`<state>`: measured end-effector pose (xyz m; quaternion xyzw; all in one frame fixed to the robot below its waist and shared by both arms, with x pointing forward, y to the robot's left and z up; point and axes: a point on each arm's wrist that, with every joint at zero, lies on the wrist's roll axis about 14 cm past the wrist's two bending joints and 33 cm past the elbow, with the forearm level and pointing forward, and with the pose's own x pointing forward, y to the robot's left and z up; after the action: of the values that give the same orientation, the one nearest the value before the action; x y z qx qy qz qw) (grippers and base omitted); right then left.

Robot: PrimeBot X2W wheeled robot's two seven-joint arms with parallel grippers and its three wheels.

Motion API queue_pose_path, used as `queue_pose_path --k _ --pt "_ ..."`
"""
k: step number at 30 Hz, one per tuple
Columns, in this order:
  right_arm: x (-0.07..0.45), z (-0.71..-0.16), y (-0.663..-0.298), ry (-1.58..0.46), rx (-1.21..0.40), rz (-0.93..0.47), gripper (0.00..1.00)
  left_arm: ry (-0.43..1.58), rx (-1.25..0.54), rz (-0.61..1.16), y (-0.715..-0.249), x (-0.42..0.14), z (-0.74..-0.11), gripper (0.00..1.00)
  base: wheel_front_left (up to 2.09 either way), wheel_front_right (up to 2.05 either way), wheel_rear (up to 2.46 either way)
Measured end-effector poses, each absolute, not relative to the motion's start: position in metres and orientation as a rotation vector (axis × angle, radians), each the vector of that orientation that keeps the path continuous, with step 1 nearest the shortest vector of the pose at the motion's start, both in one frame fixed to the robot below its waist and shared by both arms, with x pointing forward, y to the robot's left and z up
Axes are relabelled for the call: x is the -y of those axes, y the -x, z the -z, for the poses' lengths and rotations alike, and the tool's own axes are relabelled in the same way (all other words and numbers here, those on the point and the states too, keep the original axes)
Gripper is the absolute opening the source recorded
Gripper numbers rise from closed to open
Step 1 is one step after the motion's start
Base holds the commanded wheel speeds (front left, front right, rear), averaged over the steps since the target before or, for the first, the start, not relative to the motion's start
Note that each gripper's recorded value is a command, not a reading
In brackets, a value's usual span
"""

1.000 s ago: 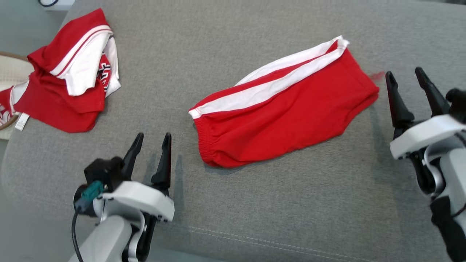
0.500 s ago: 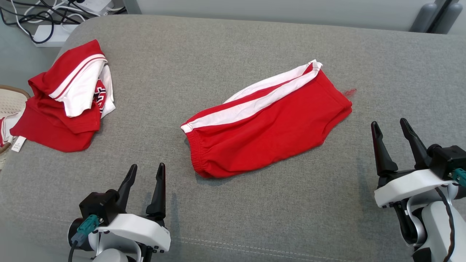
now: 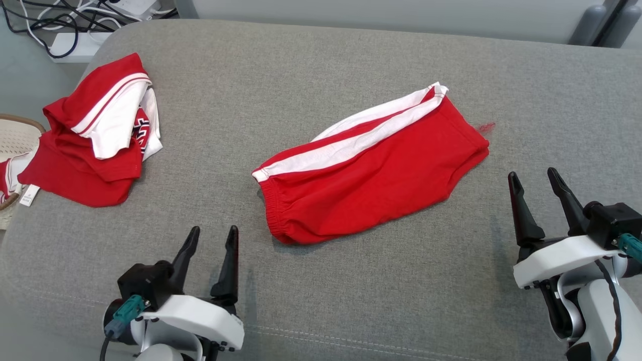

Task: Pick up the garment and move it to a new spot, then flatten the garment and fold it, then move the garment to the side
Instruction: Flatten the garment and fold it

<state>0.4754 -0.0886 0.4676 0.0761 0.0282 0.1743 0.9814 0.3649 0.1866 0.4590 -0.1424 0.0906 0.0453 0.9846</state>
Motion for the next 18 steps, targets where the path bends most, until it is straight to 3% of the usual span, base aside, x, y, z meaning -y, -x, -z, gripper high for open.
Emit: queue_pose_path --k 11,18 --pt "0.08 -0.467 -0.515 -0.052 -0.117 -0.417 1.0 0.439 -0.228 0.096 -0.409 -0.138 -0.476 1.0 0.0 0.0 0.0" --pt "0.061 -0.452 -0.547 0.068 -0.234 -0.505 1.0 0.485 -0.393 0.084 -0.431 -0.142 -0.438 1.0 0.0 0.0 0.0"
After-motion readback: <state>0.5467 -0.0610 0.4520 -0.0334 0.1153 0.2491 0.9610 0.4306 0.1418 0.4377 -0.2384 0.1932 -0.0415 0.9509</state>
